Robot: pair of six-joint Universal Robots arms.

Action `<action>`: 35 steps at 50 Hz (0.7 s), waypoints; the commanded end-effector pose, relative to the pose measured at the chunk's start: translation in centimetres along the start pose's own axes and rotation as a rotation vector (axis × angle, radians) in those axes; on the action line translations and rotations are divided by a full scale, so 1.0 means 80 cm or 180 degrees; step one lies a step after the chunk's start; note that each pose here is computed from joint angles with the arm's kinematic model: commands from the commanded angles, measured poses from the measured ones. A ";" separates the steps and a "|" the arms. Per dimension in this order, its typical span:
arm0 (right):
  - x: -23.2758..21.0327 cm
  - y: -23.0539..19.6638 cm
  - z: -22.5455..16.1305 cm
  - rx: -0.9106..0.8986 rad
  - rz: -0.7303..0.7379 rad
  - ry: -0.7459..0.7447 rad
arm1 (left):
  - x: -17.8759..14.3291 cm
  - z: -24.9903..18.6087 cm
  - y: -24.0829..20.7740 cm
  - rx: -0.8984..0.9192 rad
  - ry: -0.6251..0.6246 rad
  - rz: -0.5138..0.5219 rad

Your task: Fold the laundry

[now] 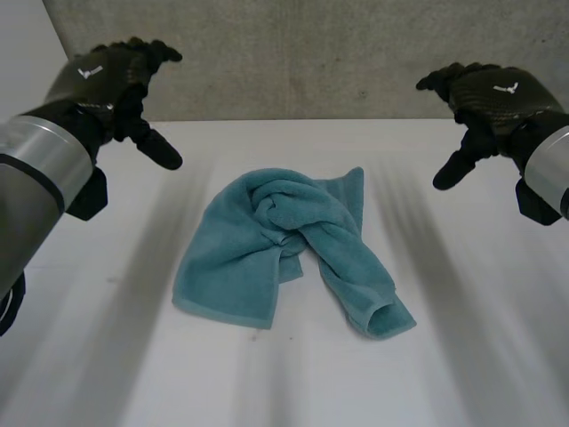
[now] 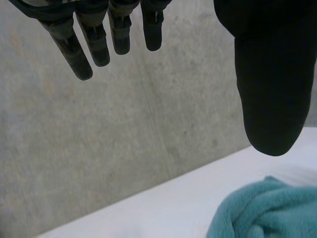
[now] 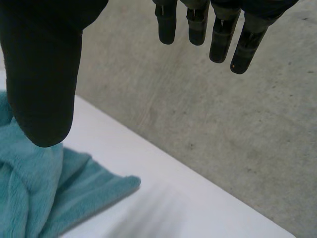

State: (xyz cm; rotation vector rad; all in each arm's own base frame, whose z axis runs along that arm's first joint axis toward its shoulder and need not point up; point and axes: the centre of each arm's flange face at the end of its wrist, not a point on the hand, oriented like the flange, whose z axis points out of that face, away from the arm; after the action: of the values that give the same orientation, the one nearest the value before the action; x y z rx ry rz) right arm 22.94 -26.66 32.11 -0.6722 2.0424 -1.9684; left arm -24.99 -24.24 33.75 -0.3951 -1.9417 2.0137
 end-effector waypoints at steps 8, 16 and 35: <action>-0.068 0.075 0.026 -0.0665 0.0376 -0.0502 | -0.018 0.073 0.130 -0.0747 -0.0116 -0.0029; -0.080 0.138 0.086 -0.0826 0.1118 -0.0486 | -0.018 0.109 0.198 -0.0865 -0.0063 -0.0023; -0.098 0.102 0.188 0.0030 0.1159 -0.0610 | -0.009 0.146 0.175 -0.0410 0.0094 0.0009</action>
State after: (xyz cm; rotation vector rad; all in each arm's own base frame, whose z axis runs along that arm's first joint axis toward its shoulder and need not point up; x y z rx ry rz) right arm 34.41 -34.71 15.27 -0.4129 2.0949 -1.4310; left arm -29.15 -35.16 15.43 -0.4709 -2.2094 1.7238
